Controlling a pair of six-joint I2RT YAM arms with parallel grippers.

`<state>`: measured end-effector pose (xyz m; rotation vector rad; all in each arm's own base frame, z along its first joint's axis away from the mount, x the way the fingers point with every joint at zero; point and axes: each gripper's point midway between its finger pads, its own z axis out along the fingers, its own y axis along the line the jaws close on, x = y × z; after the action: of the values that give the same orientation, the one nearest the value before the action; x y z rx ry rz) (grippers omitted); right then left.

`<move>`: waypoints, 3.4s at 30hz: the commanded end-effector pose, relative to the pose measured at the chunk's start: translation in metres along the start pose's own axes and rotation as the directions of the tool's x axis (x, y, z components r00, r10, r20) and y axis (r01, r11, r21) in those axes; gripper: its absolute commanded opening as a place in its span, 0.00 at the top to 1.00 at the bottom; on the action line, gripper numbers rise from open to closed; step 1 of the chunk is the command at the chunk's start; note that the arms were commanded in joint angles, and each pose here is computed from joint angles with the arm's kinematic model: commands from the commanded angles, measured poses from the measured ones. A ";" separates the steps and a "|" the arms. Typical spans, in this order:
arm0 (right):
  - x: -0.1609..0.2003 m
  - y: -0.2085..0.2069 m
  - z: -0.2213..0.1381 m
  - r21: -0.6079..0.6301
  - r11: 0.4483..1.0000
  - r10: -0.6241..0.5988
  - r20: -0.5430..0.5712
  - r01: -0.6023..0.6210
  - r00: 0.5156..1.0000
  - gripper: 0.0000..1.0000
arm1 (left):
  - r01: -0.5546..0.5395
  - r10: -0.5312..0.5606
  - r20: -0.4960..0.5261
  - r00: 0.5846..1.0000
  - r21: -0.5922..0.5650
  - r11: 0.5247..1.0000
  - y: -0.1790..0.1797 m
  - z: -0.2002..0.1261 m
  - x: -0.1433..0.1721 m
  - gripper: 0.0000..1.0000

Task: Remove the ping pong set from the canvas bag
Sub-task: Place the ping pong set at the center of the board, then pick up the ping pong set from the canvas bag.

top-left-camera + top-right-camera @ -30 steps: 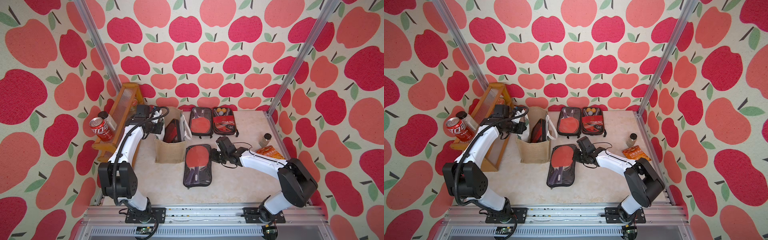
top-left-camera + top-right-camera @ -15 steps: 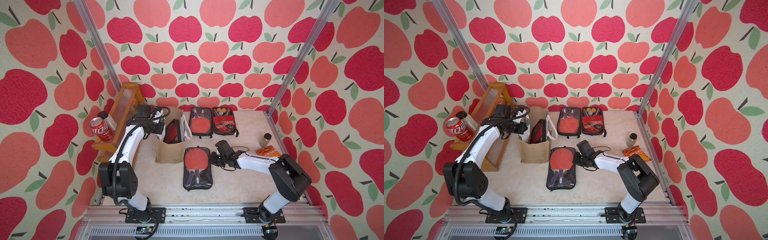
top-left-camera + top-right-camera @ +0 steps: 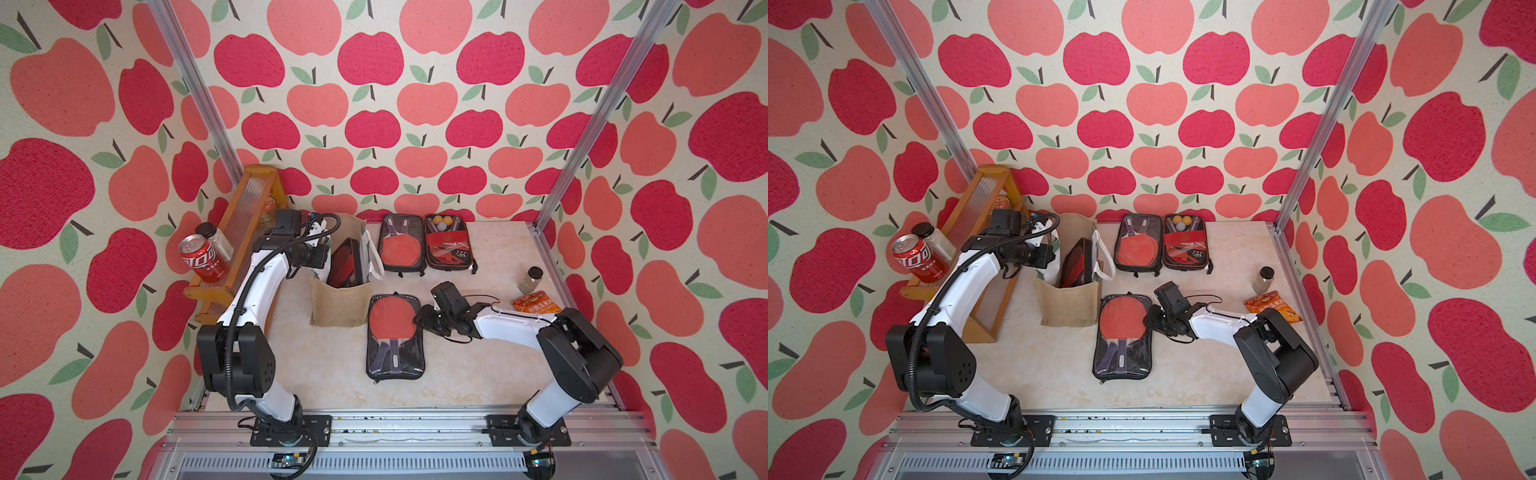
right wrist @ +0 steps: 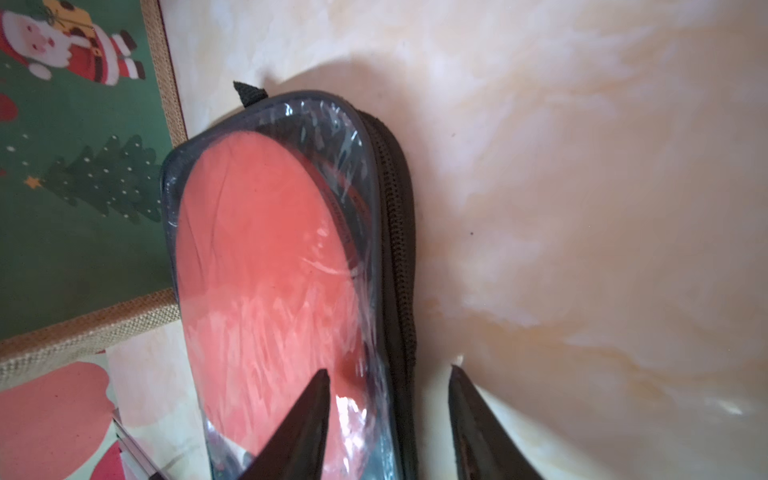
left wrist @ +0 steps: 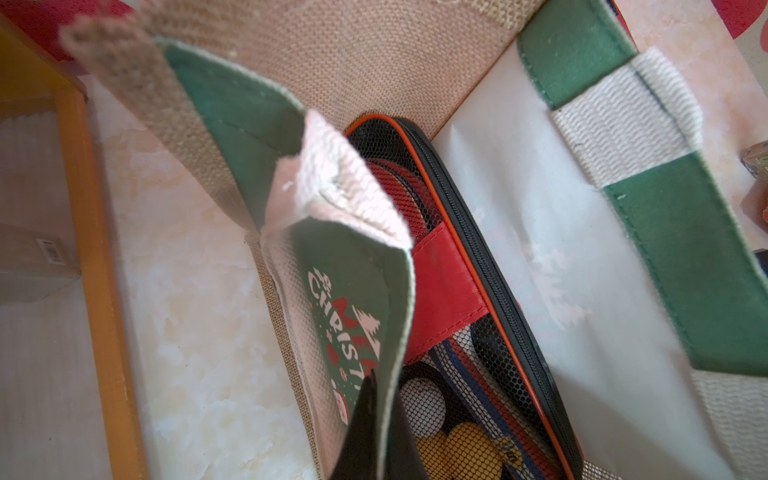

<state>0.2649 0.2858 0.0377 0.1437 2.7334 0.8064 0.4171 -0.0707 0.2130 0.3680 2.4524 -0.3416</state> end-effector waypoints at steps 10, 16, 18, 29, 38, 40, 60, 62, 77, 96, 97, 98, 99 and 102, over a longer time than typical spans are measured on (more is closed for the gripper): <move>-0.043 0.035 -0.045 0.068 0.990 -0.133 0.120 0.125 0.984 0.37 | -0.011 0.012 -0.048 0.999 0.018 1.000 -0.006 0.004 0.010 1.00; -0.066 0.079 -0.060 0.036 0.980 -0.198 0.178 0.194 0.964 0.31 | -0.023 0.023 -0.045 0.999 0.018 1.000 -0.008 0.002 0.008 1.00; -0.073 0.089 -0.062 0.033 0.977 -0.214 0.194 0.212 0.957 0.31 | -0.023 0.024 -0.042 0.999 0.021 1.000 -0.009 0.002 0.008 1.00; -0.104 0.184 -0.082 -0.073 0.931 -0.322 0.294 0.357 0.900 0.28 | -0.048 0.049 -0.013 0.999 0.057 0.997 -0.019 -0.005 0.006 1.00; -0.118 0.261 -0.095 -0.178 0.865 -0.400 0.322 0.470 0.858 0.54 | -0.047 0.047 0.008 0.999 0.079 0.996 -0.025 -0.013 0.002 1.00; -0.115 0.276 -0.092 -0.192 0.849 -0.423 0.313 0.493 0.850 0.56 | -0.048 0.047 0.013 0.999 0.085 0.995 -0.027 -0.014 0.002 1.00; -0.108 0.285 -0.009 -0.031 0.810 -0.574 0.162 0.585 0.803 0.42 | -0.056 0.056 0.002 0.998 0.117 0.992 -0.039 -0.007 0.005 1.00; -0.112 0.279 -0.003 -0.011 0.813 -0.574 0.159 0.583 0.804 0.40 | -0.058 0.058 0.001 0.998 0.118 0.991 -0.041 -0.007 0.006 1.00; -0.125 0.231 0.033 0.160 0.794 -0.604 0.093 0.587 0.792 0.33 | -0.065 0.067 -0.015 0.998 0.126 0.990 -0.046 0.002 0.009 1.00; -0.125 0.194 0.082 0.184 0.799 -0.582 0.000 0.572 0.813 0.30 | -0.060 0.065 -0.041 0.997 0.113 0.992 -0.042 0.013 0.013 1.00; -0.123 0.193 0.084 0.171 0.803 -0.578 -0.008 0.571 0.816 0.30 | -0.060 0.065 -0.043 0.997 0.110 0.992 -0.041 0.013 0.013 1.00; -0.121 0.194 0.086 0.157 0.808 -0.572 -0.014 0.567 0.820 0.30 | -0.062 0.067 -0.046 0.997 0.106 0.992 -0.040 0.014 0.014 1.00; -0.118 0.195 0.089 0.142 0.813 -0.569 -0.020 0.565 0.822 0.30 | -0.064 0.068 -0.044 0.997 0.102 0.993 -0.039 0.014 0.012 1.00; -0.109 0.195 0.098 0.102 0.823 -0.558 -0.049 0.560 0.829 0.30 | -0.064 0.069 -0.047 0.996 0.101 0.993 -0.039 0.015 0.012 1.00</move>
<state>0.4016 0.4897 0.1260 -0.6260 2.5068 0.4877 0.4050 -0.1111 0.2169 0.5112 2.4105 -0.4344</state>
